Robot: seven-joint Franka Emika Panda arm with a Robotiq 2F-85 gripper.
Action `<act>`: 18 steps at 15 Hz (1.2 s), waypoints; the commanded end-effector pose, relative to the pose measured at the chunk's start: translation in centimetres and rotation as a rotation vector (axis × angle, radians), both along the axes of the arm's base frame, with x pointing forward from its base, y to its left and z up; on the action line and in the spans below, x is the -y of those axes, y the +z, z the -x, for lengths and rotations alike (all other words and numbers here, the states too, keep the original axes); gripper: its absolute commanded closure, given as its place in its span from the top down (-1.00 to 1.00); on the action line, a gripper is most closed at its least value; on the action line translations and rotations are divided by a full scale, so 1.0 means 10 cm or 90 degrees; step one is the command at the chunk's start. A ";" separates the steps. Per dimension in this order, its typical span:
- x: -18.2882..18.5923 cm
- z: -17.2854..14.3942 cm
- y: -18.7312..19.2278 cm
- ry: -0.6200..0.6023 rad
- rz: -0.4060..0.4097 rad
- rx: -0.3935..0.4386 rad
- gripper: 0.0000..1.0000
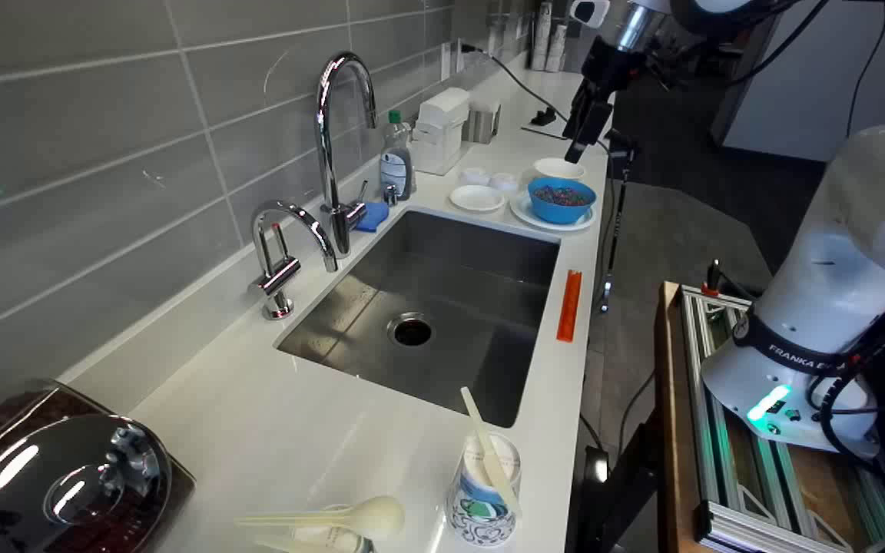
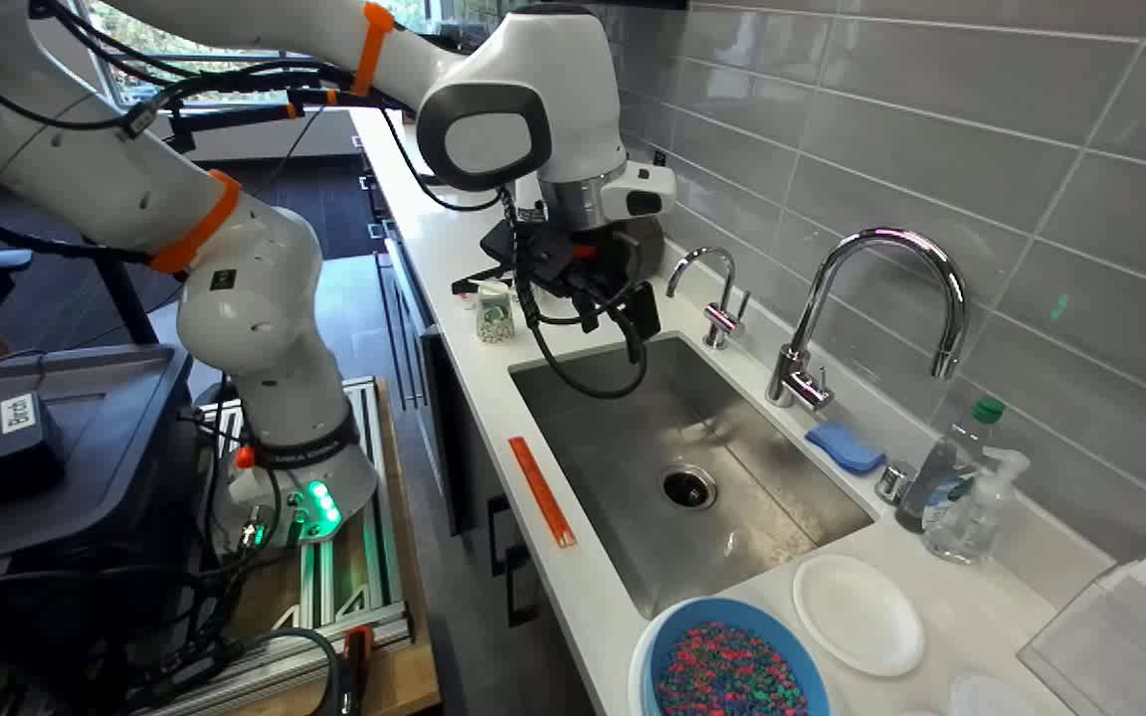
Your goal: Put the knife on the counter top and two pieces of cutlery in the sink
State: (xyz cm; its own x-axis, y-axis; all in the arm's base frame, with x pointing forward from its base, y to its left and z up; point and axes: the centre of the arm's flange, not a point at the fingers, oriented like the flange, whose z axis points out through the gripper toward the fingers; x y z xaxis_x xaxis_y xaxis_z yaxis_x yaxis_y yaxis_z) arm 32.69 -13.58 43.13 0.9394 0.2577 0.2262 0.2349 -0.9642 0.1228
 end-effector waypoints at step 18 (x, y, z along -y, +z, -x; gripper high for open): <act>-2.36 -0.06 -0.63 0.428 0.030 -0.102 1.00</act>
State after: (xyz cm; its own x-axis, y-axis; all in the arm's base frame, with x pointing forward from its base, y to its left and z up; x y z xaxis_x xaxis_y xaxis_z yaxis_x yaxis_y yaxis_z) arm 35.30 6.07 40.10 0.6927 0.7141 0.1016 0.7045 -0.7000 0.1167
